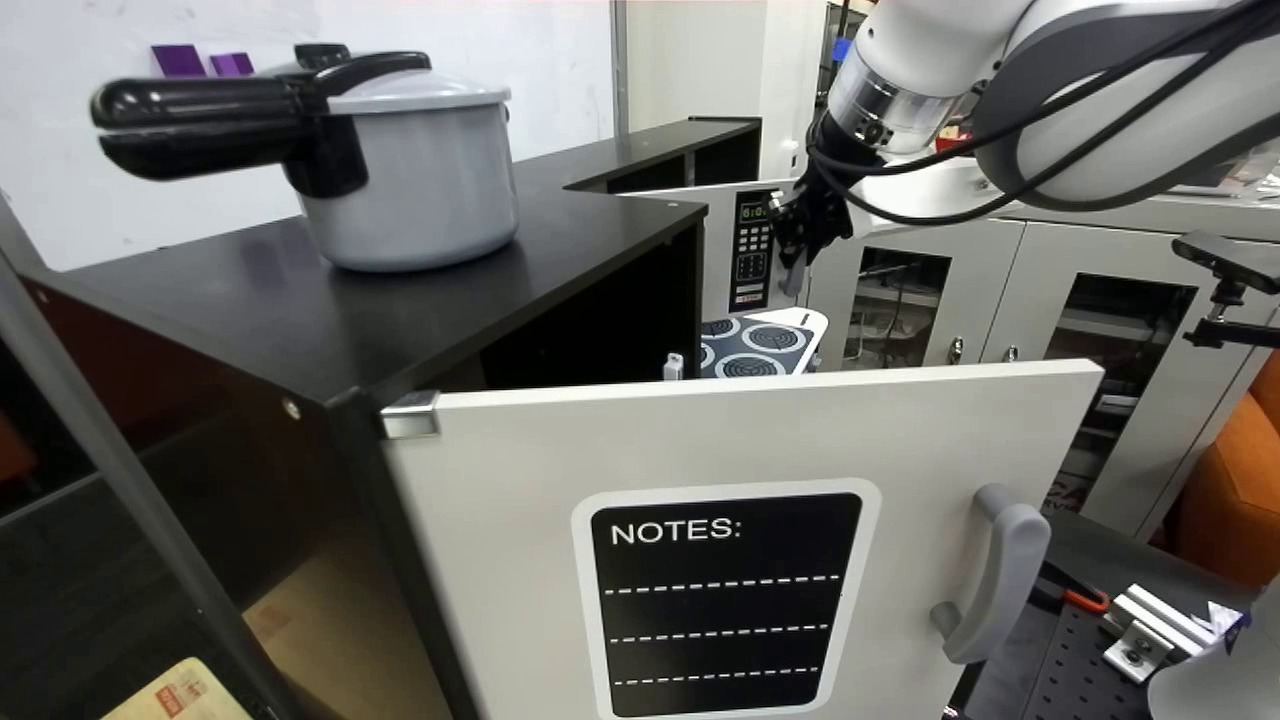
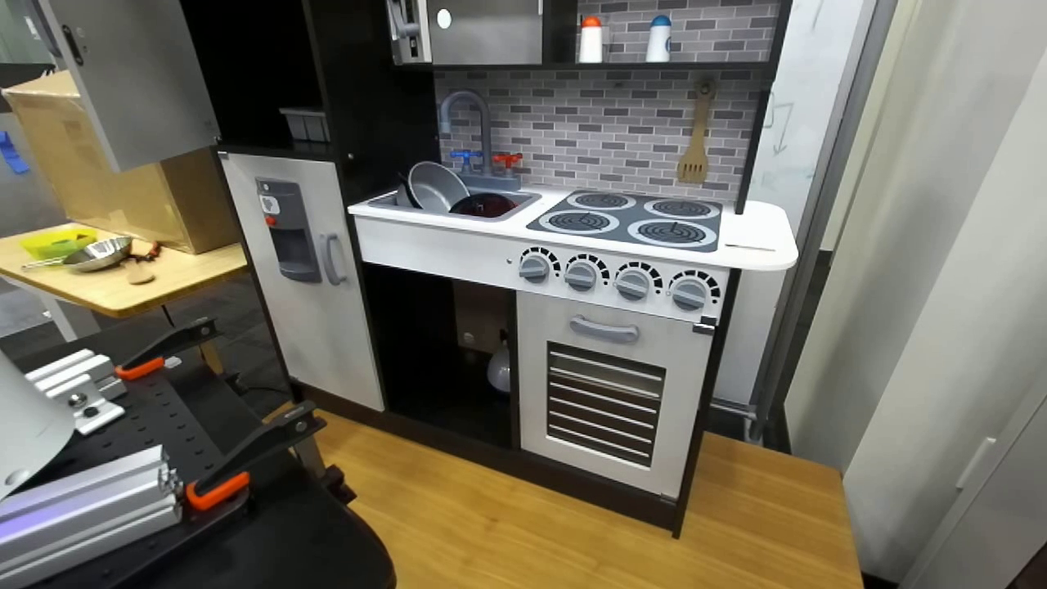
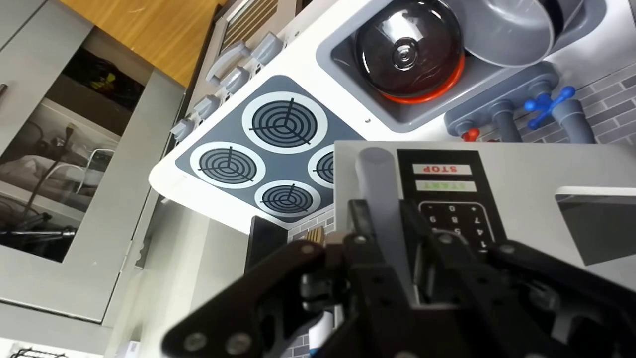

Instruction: Close the microwave

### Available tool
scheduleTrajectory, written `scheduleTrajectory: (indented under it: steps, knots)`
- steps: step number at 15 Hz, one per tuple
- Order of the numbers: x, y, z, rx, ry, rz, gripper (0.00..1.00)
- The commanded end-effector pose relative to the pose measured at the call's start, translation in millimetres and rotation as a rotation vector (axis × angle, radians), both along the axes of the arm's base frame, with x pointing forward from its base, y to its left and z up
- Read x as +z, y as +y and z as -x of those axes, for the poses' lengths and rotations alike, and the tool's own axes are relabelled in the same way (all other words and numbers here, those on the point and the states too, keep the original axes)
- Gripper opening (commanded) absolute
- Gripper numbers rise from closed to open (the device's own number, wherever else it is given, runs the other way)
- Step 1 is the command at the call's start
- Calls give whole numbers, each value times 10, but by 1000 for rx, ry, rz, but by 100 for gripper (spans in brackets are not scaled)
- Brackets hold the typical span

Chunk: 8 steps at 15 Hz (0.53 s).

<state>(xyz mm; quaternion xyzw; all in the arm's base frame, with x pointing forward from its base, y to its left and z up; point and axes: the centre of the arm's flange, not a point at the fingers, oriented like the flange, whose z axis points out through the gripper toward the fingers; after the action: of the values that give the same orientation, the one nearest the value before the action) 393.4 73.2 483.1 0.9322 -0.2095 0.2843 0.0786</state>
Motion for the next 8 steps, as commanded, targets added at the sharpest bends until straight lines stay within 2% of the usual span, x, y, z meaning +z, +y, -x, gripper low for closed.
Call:
scheduleTrajectory:
  steps: [1,8]
  knots:
    - [-55,-59,-137,-9,-3,0,5]
    - [-107,-278,-463,-36,-8,-6,5]
